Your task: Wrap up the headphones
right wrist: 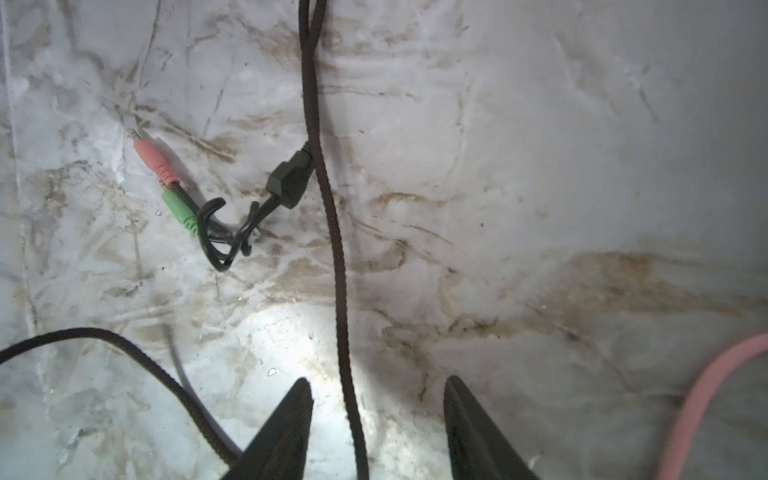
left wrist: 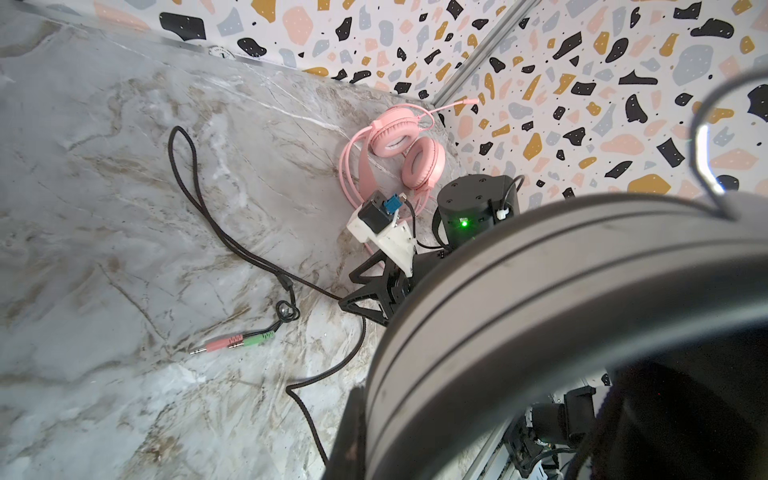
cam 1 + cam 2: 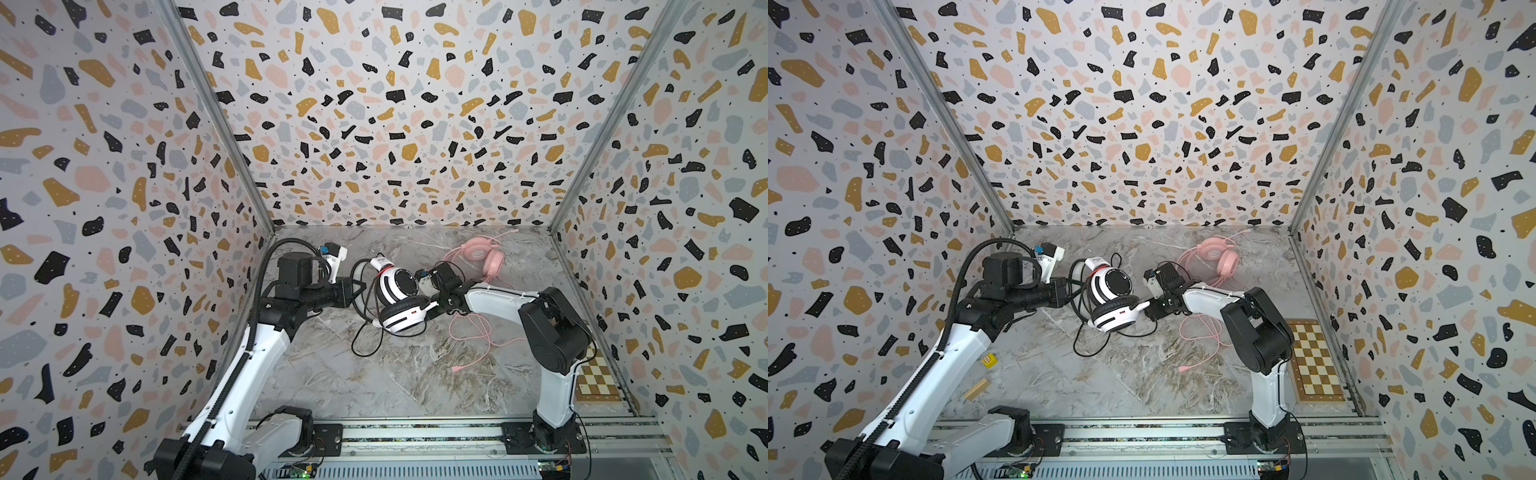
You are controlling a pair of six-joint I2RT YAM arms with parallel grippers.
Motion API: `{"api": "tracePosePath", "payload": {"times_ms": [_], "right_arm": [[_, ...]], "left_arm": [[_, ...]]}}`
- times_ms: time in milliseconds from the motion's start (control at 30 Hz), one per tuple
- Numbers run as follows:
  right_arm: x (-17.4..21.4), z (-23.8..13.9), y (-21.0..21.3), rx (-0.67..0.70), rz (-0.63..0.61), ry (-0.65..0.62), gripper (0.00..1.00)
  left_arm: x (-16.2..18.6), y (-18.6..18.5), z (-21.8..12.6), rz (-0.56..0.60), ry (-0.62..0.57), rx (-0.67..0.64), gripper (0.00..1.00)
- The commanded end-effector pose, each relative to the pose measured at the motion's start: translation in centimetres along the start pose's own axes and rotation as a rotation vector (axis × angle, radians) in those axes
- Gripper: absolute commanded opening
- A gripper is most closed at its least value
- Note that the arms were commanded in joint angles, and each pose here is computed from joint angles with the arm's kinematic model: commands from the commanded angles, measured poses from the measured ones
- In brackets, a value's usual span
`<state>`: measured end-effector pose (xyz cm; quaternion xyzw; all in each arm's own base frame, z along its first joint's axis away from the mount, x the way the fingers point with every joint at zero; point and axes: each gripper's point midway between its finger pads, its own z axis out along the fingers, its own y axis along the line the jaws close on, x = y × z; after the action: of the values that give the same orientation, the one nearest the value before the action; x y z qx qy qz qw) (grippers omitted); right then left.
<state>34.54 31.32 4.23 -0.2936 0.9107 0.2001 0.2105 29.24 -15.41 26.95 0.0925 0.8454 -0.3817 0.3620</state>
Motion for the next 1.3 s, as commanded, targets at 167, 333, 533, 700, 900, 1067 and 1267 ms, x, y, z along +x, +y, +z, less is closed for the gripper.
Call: {"api": "tracePosePath", "payload": {"times_ms": [167, 333, 533, 700, 900, 1067, 1267], "right_arm": [[2.6, 1.7, -0.7, 0.125, -0.048, 0.078, 0.48], [1.0, 1.4, -2.1, 0.164, -0.030, 0.036, 0.15], [-7.5, -3.4, -3.2, 0.010, 0.062, -0.194, 0.00], [-17.3, -9.1, -3.5, -0.076, 0.053, -0.388, 0.00], [-26.8, -15.4, -2.4, -0.099, -0.006, -0.540, 0.00], [-30.5, -21.6, -0.3, -0.124, -0.050, -0.679, 0.00], [-30.5, -27.5, 1.7, -0.130, -0.093, -0.778, 0.00]], "left_arm": [[-2.5, -1.8, -1.0, 0.041, -0.098, 0.060, 0.00], [-2.1, -2.0, -1.1, 0.049, -0.084, 0.075, 0.00], [-0.5, -1.9, -0.8, 0.045, -0.043, 0.096, 0.00], [1.3, -1.3, -0.3, 0.029, 0.012, 0.106, 0.00], [3.3, 0.7, 0.4, 0.017, 0.067, 0.009, 0.00], [5.2, 4.3, 0.8, 0.011, 0.124, -0.173, 0.00], [6.0, 7.4, 0.9, -0.006, 0.145, -0.332, 0.00]]}}
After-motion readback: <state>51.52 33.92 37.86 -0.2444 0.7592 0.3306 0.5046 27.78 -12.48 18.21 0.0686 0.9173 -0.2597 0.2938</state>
